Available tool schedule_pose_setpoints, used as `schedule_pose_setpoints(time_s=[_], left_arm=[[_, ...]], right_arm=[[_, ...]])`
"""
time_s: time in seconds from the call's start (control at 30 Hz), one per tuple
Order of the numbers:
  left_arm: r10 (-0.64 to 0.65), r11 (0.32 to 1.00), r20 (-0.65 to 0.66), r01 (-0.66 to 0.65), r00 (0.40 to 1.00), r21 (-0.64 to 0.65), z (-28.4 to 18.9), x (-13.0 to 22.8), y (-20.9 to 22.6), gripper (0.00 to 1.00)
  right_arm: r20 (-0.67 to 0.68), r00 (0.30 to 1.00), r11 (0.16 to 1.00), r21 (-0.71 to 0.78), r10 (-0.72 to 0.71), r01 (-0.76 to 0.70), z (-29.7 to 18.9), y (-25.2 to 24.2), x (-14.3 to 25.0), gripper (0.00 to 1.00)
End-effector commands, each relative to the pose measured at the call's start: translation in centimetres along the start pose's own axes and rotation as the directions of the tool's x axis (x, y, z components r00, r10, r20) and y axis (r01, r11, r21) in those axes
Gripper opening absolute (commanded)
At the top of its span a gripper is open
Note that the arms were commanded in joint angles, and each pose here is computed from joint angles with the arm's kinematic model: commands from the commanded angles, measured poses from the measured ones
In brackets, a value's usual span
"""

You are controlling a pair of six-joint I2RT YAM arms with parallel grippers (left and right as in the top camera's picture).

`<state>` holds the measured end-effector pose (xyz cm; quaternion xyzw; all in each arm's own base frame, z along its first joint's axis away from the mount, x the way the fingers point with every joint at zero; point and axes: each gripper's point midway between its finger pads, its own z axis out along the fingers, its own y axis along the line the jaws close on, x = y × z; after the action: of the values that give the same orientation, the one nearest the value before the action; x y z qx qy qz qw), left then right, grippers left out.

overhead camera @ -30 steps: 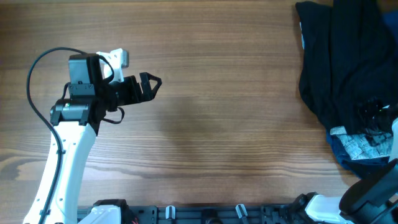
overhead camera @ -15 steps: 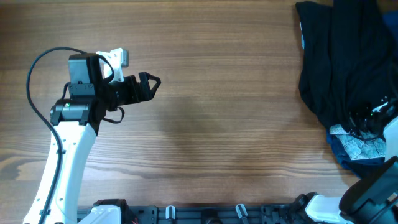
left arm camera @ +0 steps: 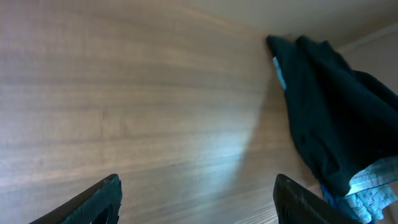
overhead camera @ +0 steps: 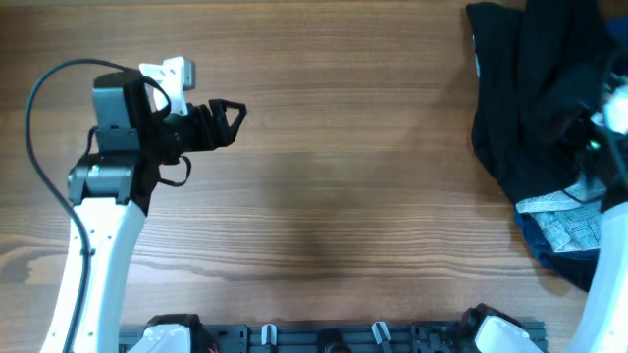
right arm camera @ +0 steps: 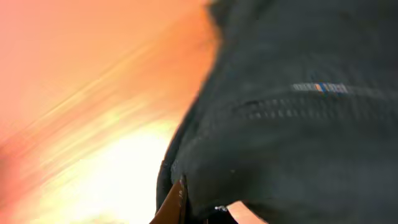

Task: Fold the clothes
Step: 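Pull the black shorts leftward out of the pile with the right gripper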

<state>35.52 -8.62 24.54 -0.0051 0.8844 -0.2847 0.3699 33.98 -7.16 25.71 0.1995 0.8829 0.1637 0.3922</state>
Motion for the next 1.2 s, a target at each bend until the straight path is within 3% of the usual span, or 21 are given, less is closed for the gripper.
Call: schedule_pose_setpoints(time_s=[0.0,0.2,0.4,0.57,0.6,0.67,0.7,0.83,1.0,1.07,1.17], left_arm=[[0.065,0.996,0.077,-0.069,0.995,0.050,-2.4,-1.8,-3.0,0.78],[0.107,0.993,0.228,-0.116,0.968,0.026,-7.6,-4.3,-4.4,0.79],[0.092,0.993,0.325,-0.062,0.941,-0.101,-12.5,-4.5,-2.6,0.80],[0.073,0.984,0.284,-0.023,0.956,-0.175,-13.1,-2.7,-1.0,0.80],[0.064,0.982,0.273,-0.011,0.960,-0.190,-13.1,-2.4,-0.6,0.80],[0.048,0.978,0.255,0.007,0.966,-0.209,-12.8,-2.0,0.0,0.81],[0.042,0.977,0.248,0.011,0.968,-0.211,-12.7,-1.9,0.1,0.81],[0.031,0.977,0.232,0.020,0.972,-0.213,-12.2,-1.9,0.5,0.81],[0.005,0.975,0.170,0.033,0.986,-0.220,-10.5,-1.3,1.6,0.80],[0.017,0.976,0.079,0.000,0.997,-0.219,-8.7,-0.2,2.1,0.79],[0.003,0.979,-0.087,-0.021,0.996,-0.205,-5.3,2.3,2.7,0.79]], right_arm=[[-0.021,0.997,0.980,-0.187,-0.079,0.074,0.6,7.5,1.0,0.04],[-0.023,0.973,0.873,-0.447,-0.230,0.196,2.8,20.3,5.0,0.04],[-0.126,0.914,0.756,-0.611,-0.384,0.234,6.7,29.6,14.5,0.04],[-0.238,0.827,0.688,-0.689,-0.510,0.226,10.0,32.9,23.7,0.05],[-0.252,0.808,0.675,-0.703,-0.532,0.225,10.1,33.2,25.1,0.16],[-0.252,0.769,0.637,-0.730,-0.588,0.247,10.0,33.5,27.3,0.81],[-0.249,0.759,0.628,-0.734,-0.602,0.258,9.9,33.5,27.7,0.96],[-0.233,0.753,0.651,-0.690,-0.615,0.317,9.6,32.7,26.2,1.00],[-0.273,0.785,0.795,-0.448,-0.557,0.408,8.1,28.1,19.3,1.00],[-0.351,0.813,0.879,-0.296,-0.465,0.375,6.9,23.9,17.2,1.00],[-0.496,0.805,0.944,-0.125,-0.325,0.304,5.6,18.5,17.2,1.00]])
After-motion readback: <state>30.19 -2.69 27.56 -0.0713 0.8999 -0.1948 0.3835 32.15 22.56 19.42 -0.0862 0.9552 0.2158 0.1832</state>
